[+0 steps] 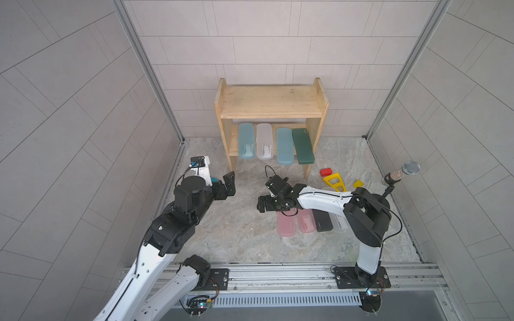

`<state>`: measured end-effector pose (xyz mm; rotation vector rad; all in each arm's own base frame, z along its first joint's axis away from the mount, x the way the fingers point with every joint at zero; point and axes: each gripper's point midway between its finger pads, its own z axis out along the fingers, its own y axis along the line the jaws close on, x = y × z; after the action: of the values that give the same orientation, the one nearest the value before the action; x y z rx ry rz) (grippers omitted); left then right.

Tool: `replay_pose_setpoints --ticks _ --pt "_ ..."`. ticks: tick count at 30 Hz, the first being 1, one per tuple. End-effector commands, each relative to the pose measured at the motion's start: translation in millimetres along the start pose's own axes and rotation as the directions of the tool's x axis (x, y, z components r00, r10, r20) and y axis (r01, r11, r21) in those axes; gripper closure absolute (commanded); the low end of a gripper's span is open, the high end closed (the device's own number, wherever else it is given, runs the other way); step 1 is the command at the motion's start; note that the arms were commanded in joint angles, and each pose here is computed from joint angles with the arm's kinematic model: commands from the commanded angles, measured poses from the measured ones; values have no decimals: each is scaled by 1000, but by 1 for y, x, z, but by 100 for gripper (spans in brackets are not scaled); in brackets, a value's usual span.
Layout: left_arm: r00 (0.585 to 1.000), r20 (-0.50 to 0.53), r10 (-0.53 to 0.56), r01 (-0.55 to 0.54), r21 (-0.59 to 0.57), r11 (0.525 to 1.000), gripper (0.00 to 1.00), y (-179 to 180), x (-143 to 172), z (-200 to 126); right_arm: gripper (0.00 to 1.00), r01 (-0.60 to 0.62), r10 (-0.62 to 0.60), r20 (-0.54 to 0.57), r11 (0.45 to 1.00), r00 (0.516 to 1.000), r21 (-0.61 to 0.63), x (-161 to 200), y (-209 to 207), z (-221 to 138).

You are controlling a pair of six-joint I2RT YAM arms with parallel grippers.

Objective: Remove the pencil cases from the shelf
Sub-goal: Place the pencil case at the center of the board.

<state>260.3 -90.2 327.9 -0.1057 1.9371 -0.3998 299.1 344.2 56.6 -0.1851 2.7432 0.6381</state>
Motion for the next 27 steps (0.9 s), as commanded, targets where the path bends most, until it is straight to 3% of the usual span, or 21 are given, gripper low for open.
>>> replay_pose_setpoints --ticks 1,6,12,17,21,27 --pt "998 -23 -52 53 76 996 0 -10 4 8 0 25 -25 37 1000 999 16 -4 -2 -23" --pt "976 -106 -193 208 156 966 0 -14 10 32 0 79 -74 137 997 988 -25 -23 15 -71" --pt "881 -190 -434 473 292 832 0 -21 4 65 0 131 -118 280 991 953 -28 -31 12 -142" --pt "836 -258 -484 544 283 790 0 -23 10 84 0 146 -128 326 989 937 -30 -19 -11 -184" --pt "805 -284 -521 589 275 760 0 -20 16 103 0 130 -135 337 991 932 36 -5 -45 -209" --pt "757 -290 -585 652 270 709 0 -13 14 135 0 -8 13 335 1000 942 -14 12 -92 -207"
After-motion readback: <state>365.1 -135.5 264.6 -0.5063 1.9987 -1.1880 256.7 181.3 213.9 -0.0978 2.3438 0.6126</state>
